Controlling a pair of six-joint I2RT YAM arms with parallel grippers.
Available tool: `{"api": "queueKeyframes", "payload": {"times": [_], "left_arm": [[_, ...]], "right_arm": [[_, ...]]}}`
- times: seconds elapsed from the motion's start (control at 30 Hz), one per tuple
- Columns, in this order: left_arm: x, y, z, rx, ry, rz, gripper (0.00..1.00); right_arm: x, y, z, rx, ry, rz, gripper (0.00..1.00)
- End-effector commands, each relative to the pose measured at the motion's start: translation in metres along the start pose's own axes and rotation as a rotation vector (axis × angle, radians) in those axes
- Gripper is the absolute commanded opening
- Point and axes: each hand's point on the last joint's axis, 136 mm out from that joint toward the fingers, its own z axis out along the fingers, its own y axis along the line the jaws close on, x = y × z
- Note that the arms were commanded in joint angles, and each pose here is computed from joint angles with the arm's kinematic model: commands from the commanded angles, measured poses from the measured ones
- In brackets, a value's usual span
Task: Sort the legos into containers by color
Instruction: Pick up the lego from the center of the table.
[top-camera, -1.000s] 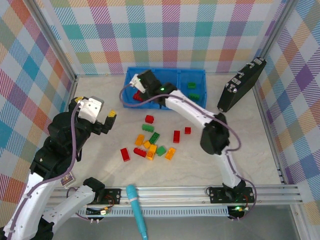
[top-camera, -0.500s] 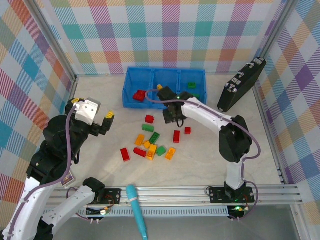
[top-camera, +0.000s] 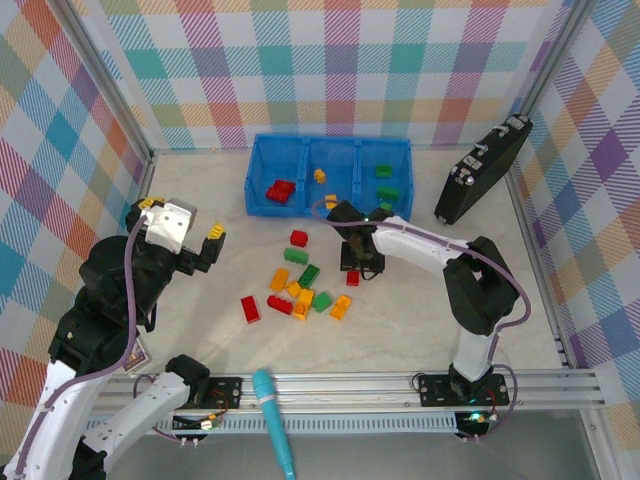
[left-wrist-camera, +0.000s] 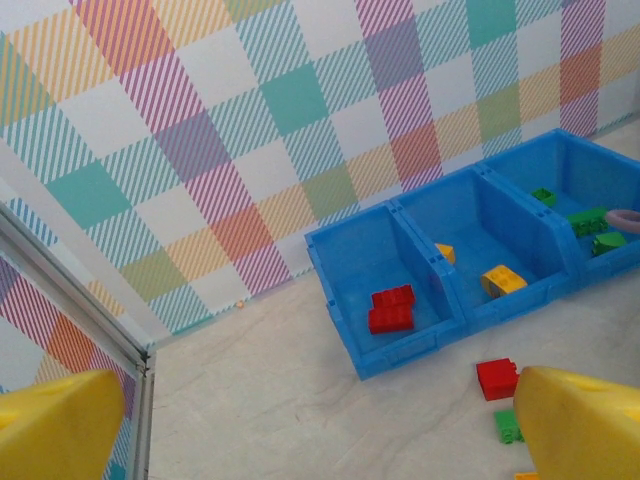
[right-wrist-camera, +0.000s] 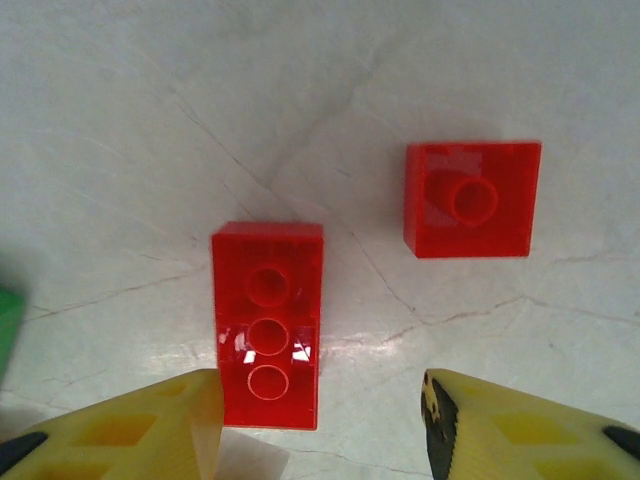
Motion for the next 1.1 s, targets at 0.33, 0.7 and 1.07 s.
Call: {"api": "queueKeyframes", "payload": {"times": [0.33, 0.7, 1.07], "left_arm": [[-0.006, 0.003, -0.005, -0.005, -0.018, -0.005, 1.0], [-0.005, 0.002, -0.004, -0.004, -0.022, -0.005, 1.0], [-0.005, 0.002, -0.003, -0.003, -0.016, -0.004, 1.0]], "right_arm": [[0.004, 0.021, 0.02, -0.087, 0.016, 0.067, 0.56], [0.011, 0.009, 0.04, -0.013, 0.034, 0.014, 0.51], [0.007, 0.012, 0.049, 0.01, 0.036, -0.079, 0.28]]}}
